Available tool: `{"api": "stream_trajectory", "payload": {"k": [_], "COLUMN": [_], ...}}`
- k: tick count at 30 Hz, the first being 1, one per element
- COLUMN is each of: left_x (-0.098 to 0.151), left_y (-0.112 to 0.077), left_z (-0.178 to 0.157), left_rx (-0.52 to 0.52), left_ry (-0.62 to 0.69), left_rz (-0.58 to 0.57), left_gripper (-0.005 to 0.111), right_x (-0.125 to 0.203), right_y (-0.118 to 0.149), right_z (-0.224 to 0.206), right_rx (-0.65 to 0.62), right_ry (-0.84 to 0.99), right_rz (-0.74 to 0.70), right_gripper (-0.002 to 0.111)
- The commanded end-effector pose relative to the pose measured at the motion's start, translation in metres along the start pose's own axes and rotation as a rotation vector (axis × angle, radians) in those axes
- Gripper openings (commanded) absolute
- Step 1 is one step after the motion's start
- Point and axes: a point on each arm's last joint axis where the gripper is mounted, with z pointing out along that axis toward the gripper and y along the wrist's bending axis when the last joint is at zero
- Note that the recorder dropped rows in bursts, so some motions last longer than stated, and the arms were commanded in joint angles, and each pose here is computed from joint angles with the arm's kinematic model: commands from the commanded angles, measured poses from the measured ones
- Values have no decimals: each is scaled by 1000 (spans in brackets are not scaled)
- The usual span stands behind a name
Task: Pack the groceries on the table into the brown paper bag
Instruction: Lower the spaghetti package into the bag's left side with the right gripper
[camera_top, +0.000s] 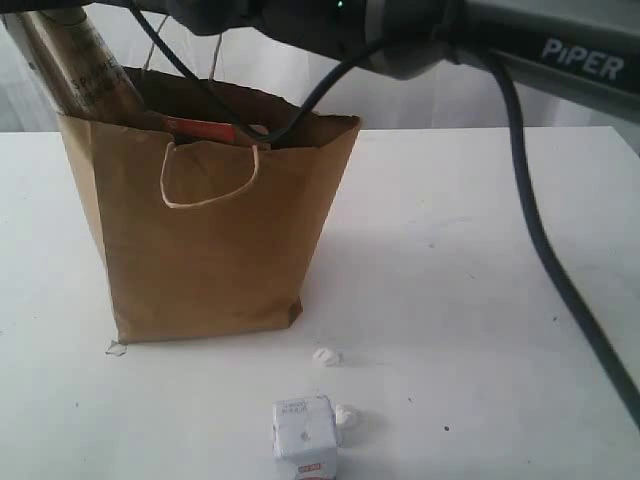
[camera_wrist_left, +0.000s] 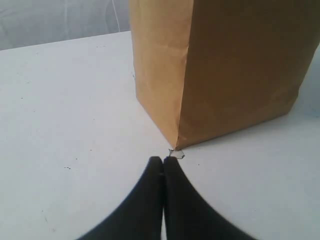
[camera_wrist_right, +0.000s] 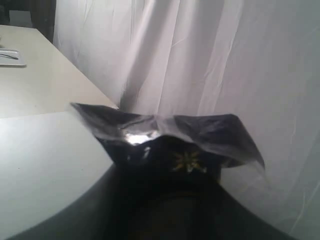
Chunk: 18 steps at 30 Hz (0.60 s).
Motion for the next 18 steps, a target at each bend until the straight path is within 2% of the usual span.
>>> {"api": "stream_trajectory", "payload": {"k": [1,9,18], "left_x": [1,1,1], "left_y": [0,0,0], "left_z": [0,0,0], "left_rx": [-3,-3,-3], "left_ry": [1,1,1], "left_rz": [-12,-12,-12], "left_gripper": [0,0,0], "right_x": [2,-23,-27], "right_y": [0,-4,-24], "right_z": [2,-17,-27], "right_rx": [0,9,38], "right_ry": [0,-41,-7], "right_rz": [-3,-118,-142], "right_gripper": [0,0,0]}}
